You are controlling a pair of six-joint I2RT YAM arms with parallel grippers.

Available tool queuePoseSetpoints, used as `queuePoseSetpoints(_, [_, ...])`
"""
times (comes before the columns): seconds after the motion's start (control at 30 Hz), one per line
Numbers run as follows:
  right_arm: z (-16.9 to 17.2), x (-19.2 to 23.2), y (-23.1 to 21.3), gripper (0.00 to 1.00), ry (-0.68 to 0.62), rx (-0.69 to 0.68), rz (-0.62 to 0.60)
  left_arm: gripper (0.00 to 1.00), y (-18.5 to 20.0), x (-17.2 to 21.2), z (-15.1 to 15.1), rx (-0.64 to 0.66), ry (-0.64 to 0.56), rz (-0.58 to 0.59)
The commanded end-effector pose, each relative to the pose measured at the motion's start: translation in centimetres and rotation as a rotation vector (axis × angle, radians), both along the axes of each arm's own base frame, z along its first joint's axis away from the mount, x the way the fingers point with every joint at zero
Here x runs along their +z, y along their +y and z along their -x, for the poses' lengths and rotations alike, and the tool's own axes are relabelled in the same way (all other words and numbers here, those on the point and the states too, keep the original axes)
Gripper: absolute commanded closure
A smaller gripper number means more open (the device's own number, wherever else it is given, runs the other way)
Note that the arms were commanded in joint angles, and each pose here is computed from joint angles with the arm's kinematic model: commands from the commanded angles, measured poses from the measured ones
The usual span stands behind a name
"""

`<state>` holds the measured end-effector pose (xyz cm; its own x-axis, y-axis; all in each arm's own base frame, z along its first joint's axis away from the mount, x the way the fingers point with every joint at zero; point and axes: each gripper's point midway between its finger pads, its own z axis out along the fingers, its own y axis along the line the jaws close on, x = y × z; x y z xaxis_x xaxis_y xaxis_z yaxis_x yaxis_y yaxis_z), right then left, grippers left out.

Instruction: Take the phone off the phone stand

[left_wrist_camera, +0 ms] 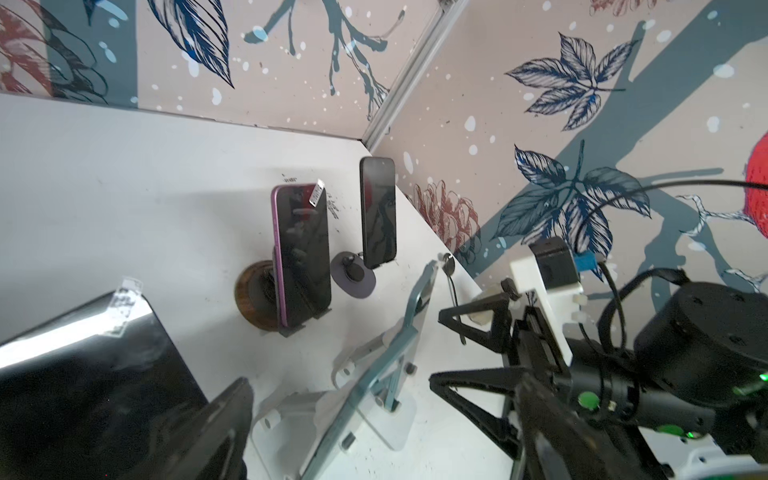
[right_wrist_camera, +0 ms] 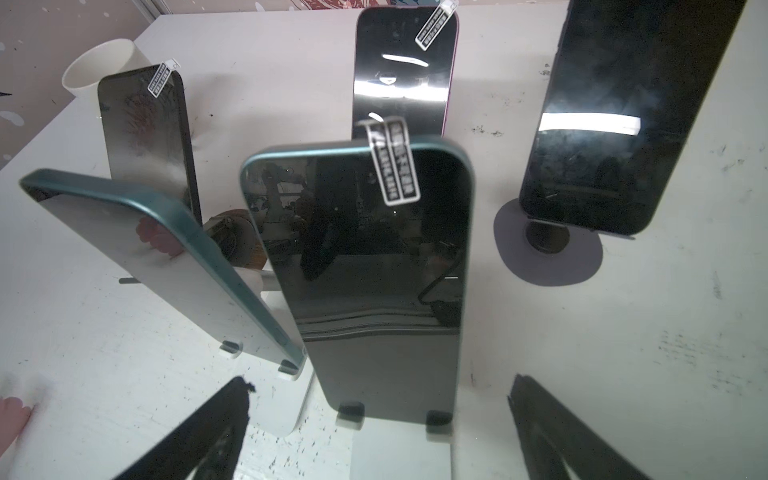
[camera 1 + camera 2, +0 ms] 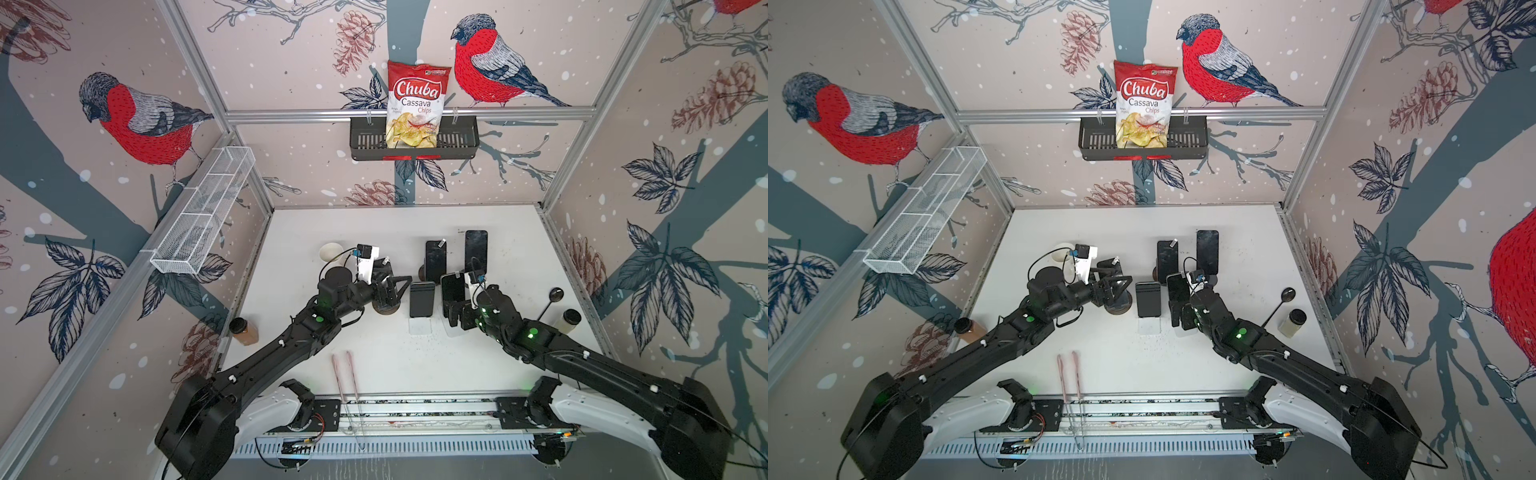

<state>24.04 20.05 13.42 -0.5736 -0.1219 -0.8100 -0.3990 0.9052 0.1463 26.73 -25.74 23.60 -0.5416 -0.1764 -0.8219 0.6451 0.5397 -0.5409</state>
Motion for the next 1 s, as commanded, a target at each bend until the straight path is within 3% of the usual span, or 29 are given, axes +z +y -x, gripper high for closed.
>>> queuePoseSetpoints(0.0, [-0.5, 0.9, 0.3, 0.01, -0.058, -0.014, -0.019, 0.03, -0.5, -0.5, 1.8, -0.09, -0.007, -0.027])
queuePoseSetpoints(0.17, [-1.1, 0.9, -0.4, 0.01, -0.076, -0.07, -0.004, 0.03, -1.2, -1.3, 3.4, -0.163, -0.005, -0.068])
queuePoseSetpoints(0.43, [-1.4, 1.3, -0.4, 0.0, -0.083, -0.1, -0.037, 0.03, -1.3, -1.6, 3.4, -0.141, -0.03, -0.05])
queuePoseSetpoints(0.97, [-1.3, 0.2, 1.1, 0.04, -0.049, -0.052, -0.047, 0.03, -1.7, -1.8, 3.7, -0.171, -0.055, -0.038])
